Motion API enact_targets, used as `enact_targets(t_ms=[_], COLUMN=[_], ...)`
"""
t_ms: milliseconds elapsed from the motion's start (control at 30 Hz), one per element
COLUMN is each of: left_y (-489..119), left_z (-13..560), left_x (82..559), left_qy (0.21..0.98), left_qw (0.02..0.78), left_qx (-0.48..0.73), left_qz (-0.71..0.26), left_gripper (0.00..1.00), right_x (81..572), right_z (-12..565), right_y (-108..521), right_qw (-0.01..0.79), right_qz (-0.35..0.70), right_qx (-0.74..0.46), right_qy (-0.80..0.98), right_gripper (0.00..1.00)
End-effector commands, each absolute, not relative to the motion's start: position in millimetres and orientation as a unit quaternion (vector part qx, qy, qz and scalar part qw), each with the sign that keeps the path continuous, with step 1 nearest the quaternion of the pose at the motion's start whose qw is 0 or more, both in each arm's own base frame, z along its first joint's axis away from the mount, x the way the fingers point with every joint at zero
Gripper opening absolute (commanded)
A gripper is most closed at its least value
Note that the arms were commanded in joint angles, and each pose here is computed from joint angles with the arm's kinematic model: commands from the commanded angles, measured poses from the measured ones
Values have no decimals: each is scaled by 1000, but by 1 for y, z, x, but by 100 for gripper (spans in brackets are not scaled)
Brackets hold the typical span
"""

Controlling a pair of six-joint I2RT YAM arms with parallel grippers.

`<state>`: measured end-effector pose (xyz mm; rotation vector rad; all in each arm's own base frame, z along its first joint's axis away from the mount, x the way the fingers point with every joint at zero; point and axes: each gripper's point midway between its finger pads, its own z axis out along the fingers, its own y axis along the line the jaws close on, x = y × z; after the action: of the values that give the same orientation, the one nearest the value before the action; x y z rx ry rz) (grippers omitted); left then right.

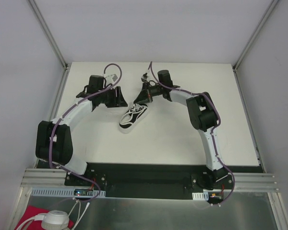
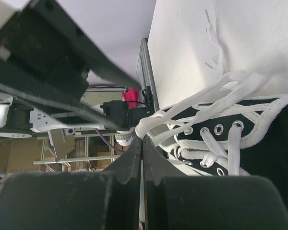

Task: Tie the shoes
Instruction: Tie the shoelace on the shoe.

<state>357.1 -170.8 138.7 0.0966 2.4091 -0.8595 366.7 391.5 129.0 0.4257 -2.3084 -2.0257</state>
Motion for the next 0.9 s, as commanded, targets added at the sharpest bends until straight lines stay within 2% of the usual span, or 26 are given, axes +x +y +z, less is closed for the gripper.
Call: enact_targets(t_ms=[0,200,567,867], left_y=[-206,-229,-235,-235], left_z=[164,162,150,145], left_x=[347,349,364,372], left_qy=[861,865,877,881], left_qw=[321,316,328,328], left_qx=[95,112,124,129], left_qz=[-382,-374,-328,-315], left_gripper=[46,38,40,36], right_x=[376,377,378,379], right_z=[140,142,144,146], right_y=[392,393,393,393], right_qw=[3,1,2,1], right_qz=[-659,-659,-659,-661], right_qx=[138,136,136,137], right_qy=[-740,-740,-739,-738], right_gripper=[1,1,1,1])
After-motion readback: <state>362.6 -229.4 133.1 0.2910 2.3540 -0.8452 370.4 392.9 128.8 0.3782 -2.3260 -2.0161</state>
